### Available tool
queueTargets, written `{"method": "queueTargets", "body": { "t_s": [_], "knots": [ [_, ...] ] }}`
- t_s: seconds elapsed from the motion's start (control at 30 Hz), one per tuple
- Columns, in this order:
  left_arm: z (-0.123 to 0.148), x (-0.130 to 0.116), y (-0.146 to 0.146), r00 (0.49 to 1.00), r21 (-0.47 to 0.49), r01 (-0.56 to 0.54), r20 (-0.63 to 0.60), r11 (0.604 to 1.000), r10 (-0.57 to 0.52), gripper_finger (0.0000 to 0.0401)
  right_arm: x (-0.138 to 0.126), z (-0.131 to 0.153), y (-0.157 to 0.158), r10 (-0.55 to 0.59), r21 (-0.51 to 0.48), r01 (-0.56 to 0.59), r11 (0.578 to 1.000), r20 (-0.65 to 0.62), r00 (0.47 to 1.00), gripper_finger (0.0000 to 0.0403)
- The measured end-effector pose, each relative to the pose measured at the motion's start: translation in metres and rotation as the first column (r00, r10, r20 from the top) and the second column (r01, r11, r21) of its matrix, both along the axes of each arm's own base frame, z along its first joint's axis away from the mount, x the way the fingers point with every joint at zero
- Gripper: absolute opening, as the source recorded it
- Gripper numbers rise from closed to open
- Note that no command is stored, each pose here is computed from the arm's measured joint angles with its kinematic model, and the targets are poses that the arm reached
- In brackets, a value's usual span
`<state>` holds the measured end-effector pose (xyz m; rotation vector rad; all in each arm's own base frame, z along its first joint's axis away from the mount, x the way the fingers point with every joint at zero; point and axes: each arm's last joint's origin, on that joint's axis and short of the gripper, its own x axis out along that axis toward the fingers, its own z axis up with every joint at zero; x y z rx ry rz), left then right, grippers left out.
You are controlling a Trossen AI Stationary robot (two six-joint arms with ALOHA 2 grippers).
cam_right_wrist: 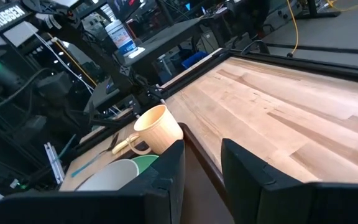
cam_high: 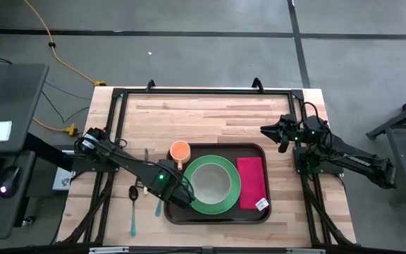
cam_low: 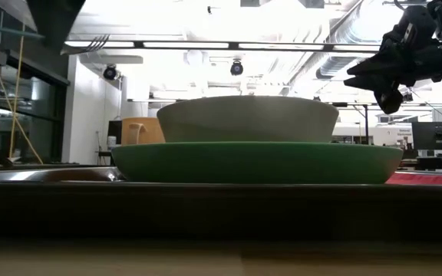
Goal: Set up tray
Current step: Put the blue fork on top of the red napkin
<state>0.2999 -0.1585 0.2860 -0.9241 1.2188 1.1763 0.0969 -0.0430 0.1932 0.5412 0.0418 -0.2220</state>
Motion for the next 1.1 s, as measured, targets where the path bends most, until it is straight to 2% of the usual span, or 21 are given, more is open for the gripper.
{"method": "queueTargets", "body": {
  "t_s": [0.27,0.57,0.83,1.1],
  "knots": [
    [0.008,0.012,0.017,0.998,0.003,0.041,0.037,0.999,-0.041,0.0039,0.0,0.0,0.0,-0.005,0.092,0.003,0.996,0.019,1.0,0.0083],
    [0.021,0.039,0.056,0.974,0.065,0.169,0.145,0.984,-0.177,0.0035,0.001,0.001,0.003,0.072,0.171,-0.079,0.982,0.044,0.996,0.0083],
    [0.025,0.061,0.086,0.931,0.089,0.256,0.245,0.963,-0.27,0.0039,0.001,0.01,0.003,0.095,0.177,-0.118,0.977,0.135,0.986,0.0083],
    [0.028,0.073,0.1,0.894,0.133,0.278,0.327,0.951,-0.307,0.0036,0.008,0.007,0.007,0.146,0.212,-0.167,0.963,0.11,0.983,0.0083]
  ]
}}
